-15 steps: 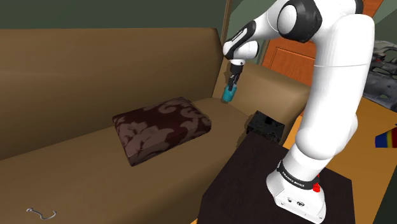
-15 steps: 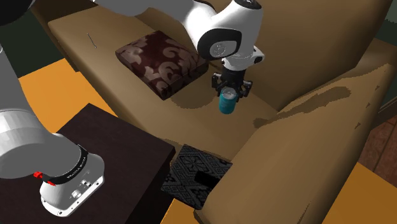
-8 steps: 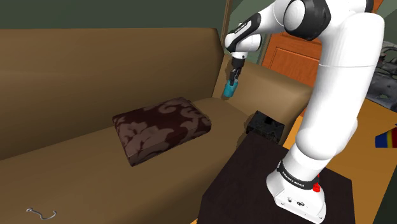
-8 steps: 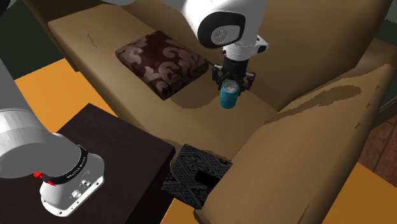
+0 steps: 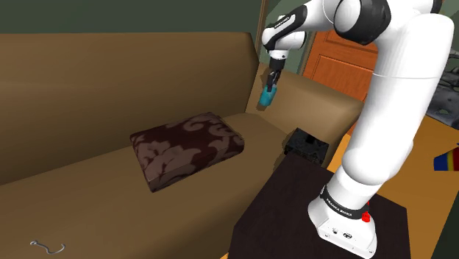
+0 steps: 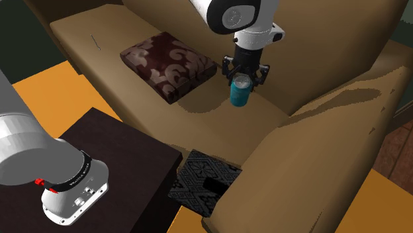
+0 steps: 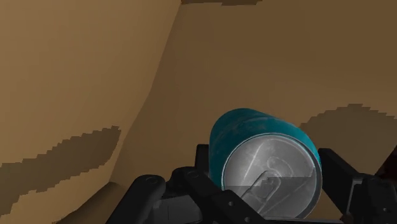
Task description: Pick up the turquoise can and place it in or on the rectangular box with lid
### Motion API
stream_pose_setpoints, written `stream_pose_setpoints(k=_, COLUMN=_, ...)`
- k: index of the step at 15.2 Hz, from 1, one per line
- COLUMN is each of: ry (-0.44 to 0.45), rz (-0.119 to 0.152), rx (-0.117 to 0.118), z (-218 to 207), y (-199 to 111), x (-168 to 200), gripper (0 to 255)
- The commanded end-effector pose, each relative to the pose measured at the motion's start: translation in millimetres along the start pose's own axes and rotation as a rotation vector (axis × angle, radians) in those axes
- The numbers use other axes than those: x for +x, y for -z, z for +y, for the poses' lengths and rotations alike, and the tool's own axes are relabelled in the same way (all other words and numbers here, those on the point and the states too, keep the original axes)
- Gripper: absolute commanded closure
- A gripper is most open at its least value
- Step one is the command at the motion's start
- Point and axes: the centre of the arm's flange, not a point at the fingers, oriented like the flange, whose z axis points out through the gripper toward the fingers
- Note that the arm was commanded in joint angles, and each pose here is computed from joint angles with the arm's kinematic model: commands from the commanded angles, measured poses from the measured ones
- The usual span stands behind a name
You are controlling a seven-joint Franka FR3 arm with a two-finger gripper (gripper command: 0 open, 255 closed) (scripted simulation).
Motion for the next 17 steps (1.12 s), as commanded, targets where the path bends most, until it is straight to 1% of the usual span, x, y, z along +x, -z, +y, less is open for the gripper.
stream_pose_setpoints(k=1, ry=0.000, rz=0.000, rx=0.000, z=-1, y=7, x=-1, gripper=255)
stream_pose_setpoints(k=17, ry=0.000, rz=0.000, rx=0.000, z=46, y=27, x=-205, gripper=255)
